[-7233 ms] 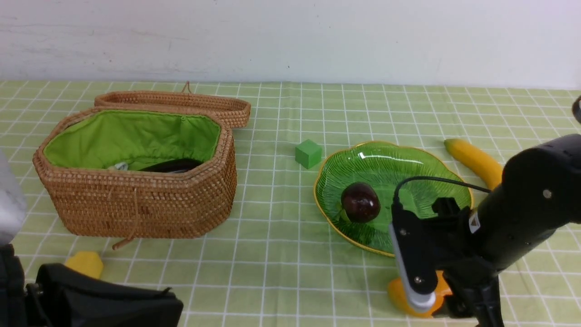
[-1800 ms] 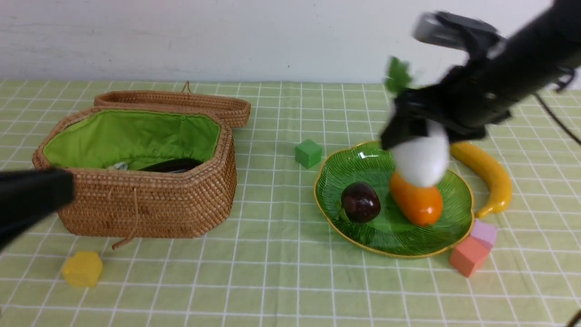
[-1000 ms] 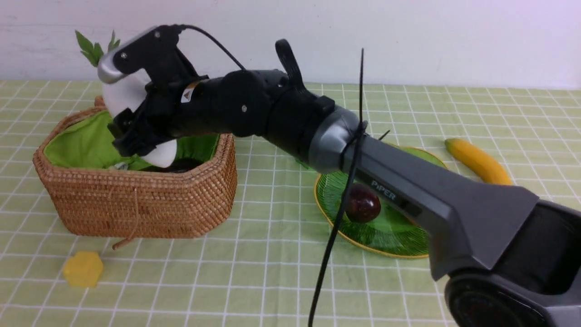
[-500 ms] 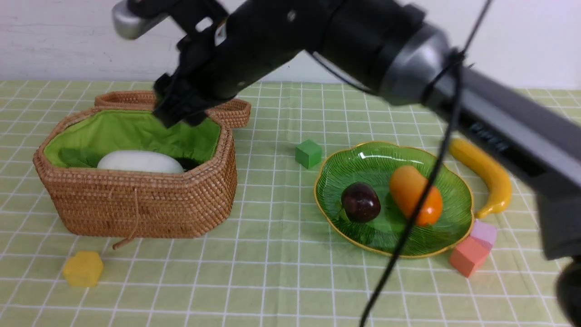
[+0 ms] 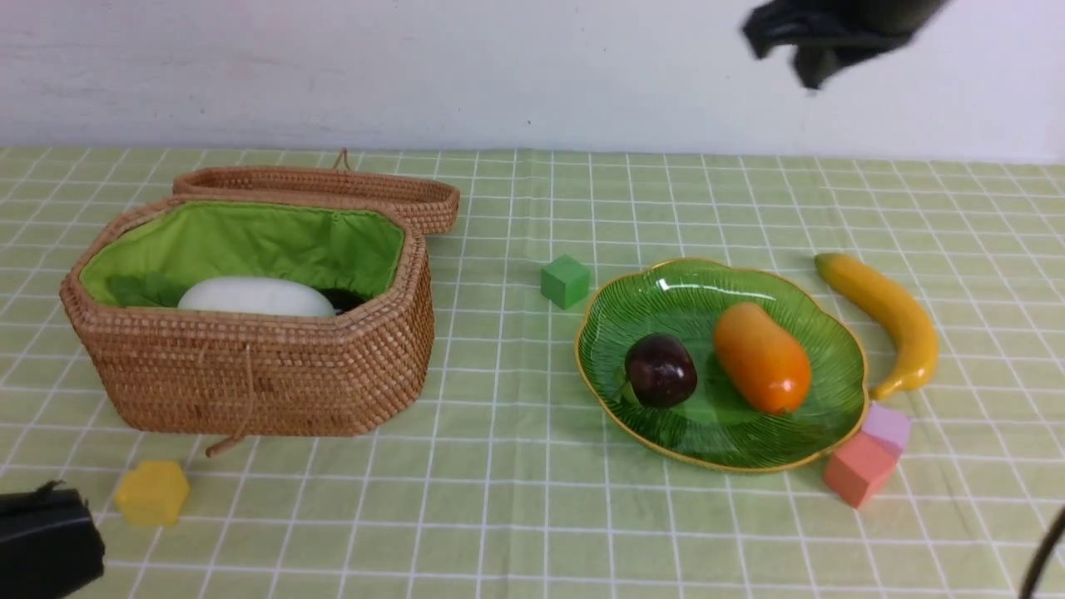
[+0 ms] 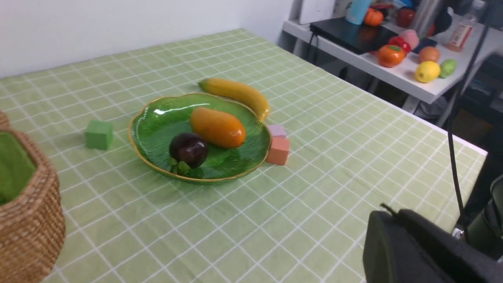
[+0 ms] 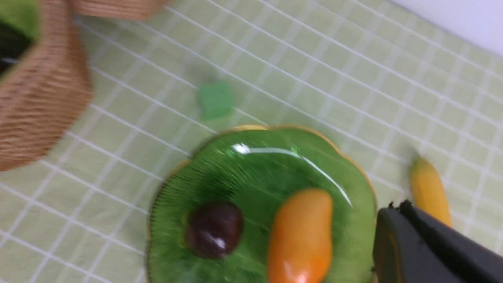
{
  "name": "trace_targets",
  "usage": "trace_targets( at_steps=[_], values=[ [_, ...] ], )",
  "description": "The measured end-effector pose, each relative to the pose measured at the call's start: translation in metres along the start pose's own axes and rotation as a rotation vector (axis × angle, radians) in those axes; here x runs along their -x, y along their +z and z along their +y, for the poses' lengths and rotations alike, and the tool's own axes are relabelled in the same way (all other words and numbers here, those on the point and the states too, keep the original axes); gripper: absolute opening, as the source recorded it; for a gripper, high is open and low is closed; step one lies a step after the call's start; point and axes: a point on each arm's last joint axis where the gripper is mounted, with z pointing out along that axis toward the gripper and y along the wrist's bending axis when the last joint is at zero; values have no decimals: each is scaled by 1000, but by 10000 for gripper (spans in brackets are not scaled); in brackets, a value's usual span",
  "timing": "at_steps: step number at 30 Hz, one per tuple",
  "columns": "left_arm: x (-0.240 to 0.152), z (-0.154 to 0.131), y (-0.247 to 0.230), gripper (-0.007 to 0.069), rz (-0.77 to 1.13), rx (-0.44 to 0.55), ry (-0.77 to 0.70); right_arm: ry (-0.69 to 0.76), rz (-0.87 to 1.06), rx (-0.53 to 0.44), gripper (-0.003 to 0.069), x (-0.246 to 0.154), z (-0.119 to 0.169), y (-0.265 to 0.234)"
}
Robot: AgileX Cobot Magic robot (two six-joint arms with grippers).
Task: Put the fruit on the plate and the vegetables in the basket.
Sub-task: Use the right arm to grab a banana and put it into the right plate
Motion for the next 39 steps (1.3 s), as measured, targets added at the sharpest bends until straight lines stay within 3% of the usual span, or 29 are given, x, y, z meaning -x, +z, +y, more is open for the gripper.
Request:
trace_targets(
  at_steps=[3,6,11,15,18,23,26,32,39],
  values=[
    [0,-1,4,-13,16,-11,14,179,181,-69,16,-38,-57,46],
    [0,-1,7,-13,26,-10,17,258,222,-67,55,-53,-78,76],
    [0,0,12,-13,40,-9,17,442,278,-34,342,-86,-124,152],
    [0,0,13,-13,43,-8,18,484,308,-36,498,-104,-137,195],
    [0,0,13,-13,43,-8,18,485,309,-32,549,-111,-138,219],
    [0,0,13,-13,43,-8,18,475,283,-29,550,-116,-136,241],
    [0,0,13,-13,43,-8,18,473,281,-30,507,-118,-136,246],
    [0,0,13,-13,43,-8,18,466,300,-35,326,-123,-136,254],
    [-1,0,12,-13,47,-8,18,425,318,-38,325,-119,-138,244]
  ],
)
